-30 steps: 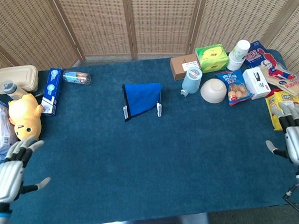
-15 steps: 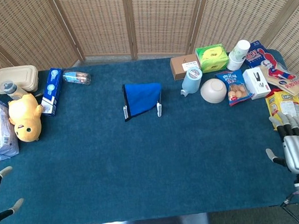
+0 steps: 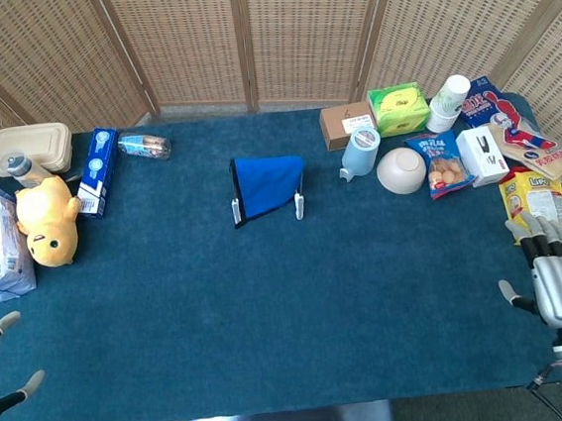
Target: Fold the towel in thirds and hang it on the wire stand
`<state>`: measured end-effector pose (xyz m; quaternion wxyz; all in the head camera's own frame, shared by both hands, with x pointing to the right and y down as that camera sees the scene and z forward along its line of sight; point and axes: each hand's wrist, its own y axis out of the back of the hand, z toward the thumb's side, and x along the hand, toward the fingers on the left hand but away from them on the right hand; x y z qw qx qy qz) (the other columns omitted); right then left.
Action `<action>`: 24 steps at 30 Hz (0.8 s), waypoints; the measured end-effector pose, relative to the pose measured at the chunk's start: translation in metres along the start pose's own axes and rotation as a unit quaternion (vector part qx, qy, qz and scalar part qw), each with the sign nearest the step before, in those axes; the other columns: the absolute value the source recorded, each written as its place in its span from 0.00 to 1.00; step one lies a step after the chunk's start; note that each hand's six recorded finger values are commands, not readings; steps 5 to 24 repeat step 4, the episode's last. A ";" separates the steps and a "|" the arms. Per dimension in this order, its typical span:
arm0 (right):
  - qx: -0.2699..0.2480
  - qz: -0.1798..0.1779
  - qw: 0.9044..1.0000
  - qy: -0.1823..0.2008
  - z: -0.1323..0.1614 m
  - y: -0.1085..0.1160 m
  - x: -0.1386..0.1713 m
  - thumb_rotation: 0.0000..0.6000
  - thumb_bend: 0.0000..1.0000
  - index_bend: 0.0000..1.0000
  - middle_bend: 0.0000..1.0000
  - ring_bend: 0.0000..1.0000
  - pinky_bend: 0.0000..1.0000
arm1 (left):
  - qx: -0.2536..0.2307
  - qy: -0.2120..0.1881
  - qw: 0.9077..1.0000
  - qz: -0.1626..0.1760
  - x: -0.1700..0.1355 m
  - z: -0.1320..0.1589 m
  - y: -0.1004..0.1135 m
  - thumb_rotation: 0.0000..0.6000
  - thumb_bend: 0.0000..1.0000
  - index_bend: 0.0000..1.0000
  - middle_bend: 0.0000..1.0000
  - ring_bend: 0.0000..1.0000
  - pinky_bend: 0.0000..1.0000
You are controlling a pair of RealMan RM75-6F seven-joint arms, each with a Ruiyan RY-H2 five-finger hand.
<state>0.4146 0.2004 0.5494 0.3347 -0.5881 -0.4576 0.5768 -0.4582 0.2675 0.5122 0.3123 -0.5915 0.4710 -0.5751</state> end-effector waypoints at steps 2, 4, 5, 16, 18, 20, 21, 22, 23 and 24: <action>-0.001 0.000 1.000 -0.001 -0.001 0.000 0.000 1.00 0.25 0.10 0.05 0.00 0.00 | 0.001 0.000 1.000 0.001 0.000 0.001 0.001 1.00 0.21 0.21 0.06 0.00 0.00; -0.002 0.000 1.000 -0.001 -0.002 -0.001 0.000 1.00 0.25 0.10 0.05 0.00 0.00 | 0.002 0.001 1.000 0.004 0.000 0.001 0.002 1.00 0.21 0.21 0.06 0.00 0.00; -0.002 0.000 1.000 -0.001 -0.002 -0.001 0.000 1.00 0.25 0.10 0.05 0.00 0.00 | 0.002 0.001 1.000 0.004 0.000 0.001 0.002 1.00 0.21 0.21 0.06 0.00 0.00; -0.002 0.000 1.000 -0.001 -0.002 -0.001 0.000 1.00 0.25 0.10 0.05 0.00 0.00 | 0.002 0.001 1.000 0.004 0.000 0.001 0.002 1.00 0.21 0.21 0.06 0.00 0.00; -0.002 0.000 1.000 -0.001 -0.002 -0.001 0.000 1.00 0.25 0.10 0.05 0.00 0.00 | 0.002 0.001 1.000 0.004 0.000 0.001 0.002 1.00 0.21 0.21 0.06 0.00 0.00; -0.002 0.000 1.000 -0.001 -0.002 -0.001 0.000 1.00 0.25 0.10 0.05 0.00 0.00 | 0.002 0.001 1.000 0.004 0.000 0.001 0.002 1.00 0.21 0.21 0.06 0.00 0.00; -0.002 0.000 1.000 -0.001 -0.002 -0.001 0.000 1.00 0.25 0.10 0.05 0.00 0.00 | 0.002 0.001 1.000 0.004 0.000 0.001 0.002 1.00 0.21 0.21 0.06 0.00 0.00; -0.002 0.000 1.000 -0.001 -0.002 -0.001 0.000 1.00 0.25 0.10 0.05 0.00 0.00 | 0.002 0.001 1.000 0.004 0.000 0.001 0.002 1.00 0.21 0.21 0.06 0.00 0.00; -0.002 0.000 1.000 -0.001 -0.002 -0.001 0.000 1.00 0.25 0.10 0.05 0.00 0.00 | 0.002 0.001 1.000 0.004 0.000 0.001 0.002 1.00 0.21 0.21 0.06 0.00 0.00; -0.002 0.000 1.000 -0.001 -0.002 -0.001 0.000 1.00 0.25 0.10 0.05 0.00 0.00 | 0.002 0.001 1.000 0.004 0.000 0.001 0.002 1.00 0.21 0.21 0.06 0.00 0.00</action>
